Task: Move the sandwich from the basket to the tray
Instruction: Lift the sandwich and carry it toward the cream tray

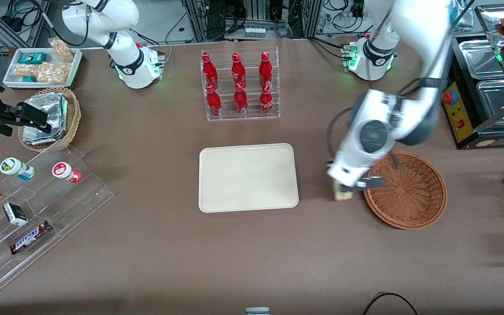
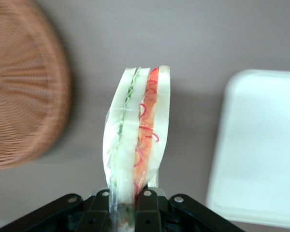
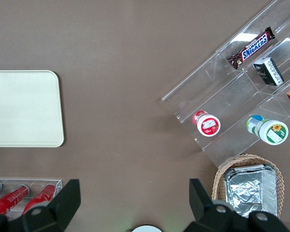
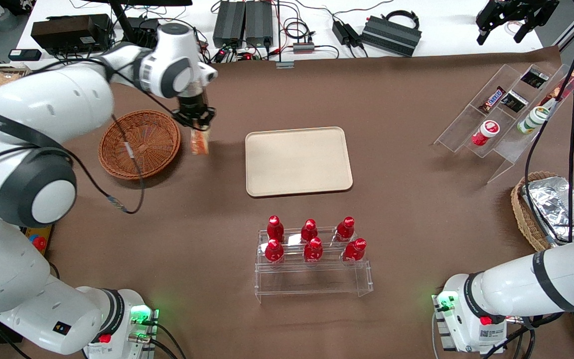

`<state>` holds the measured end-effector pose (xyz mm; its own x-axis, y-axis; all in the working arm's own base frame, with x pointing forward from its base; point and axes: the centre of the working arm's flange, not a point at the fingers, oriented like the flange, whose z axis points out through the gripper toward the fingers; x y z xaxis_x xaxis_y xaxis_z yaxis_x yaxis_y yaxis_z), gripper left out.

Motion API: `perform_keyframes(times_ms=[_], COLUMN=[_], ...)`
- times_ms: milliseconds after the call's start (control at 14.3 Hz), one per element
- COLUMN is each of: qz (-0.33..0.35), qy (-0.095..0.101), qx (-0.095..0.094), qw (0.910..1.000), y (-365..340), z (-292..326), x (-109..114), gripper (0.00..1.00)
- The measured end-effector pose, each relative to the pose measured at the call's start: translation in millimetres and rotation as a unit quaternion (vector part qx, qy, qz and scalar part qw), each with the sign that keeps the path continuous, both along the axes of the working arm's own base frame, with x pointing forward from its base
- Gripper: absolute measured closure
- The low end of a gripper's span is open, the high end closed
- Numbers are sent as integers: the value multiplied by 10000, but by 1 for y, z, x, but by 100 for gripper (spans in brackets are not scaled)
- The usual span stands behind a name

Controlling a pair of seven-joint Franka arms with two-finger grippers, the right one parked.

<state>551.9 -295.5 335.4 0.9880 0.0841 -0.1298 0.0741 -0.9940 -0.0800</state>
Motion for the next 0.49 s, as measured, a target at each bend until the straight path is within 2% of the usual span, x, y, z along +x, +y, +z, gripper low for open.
perform_keyframes(times_ms=[70, 209, 349, 488], qz=[-140, -285, -255, -217], qy=[-23, -232, -437, -481], qx=[-189, -514, -593, -586], qw=[9997, 9980, 9970, 9969], y=[-34, -99, -158, -200], z=[-6, -24, -48, -68], x=[-9, -30, -56, -74], gripper=[85, 85, 85, 85])
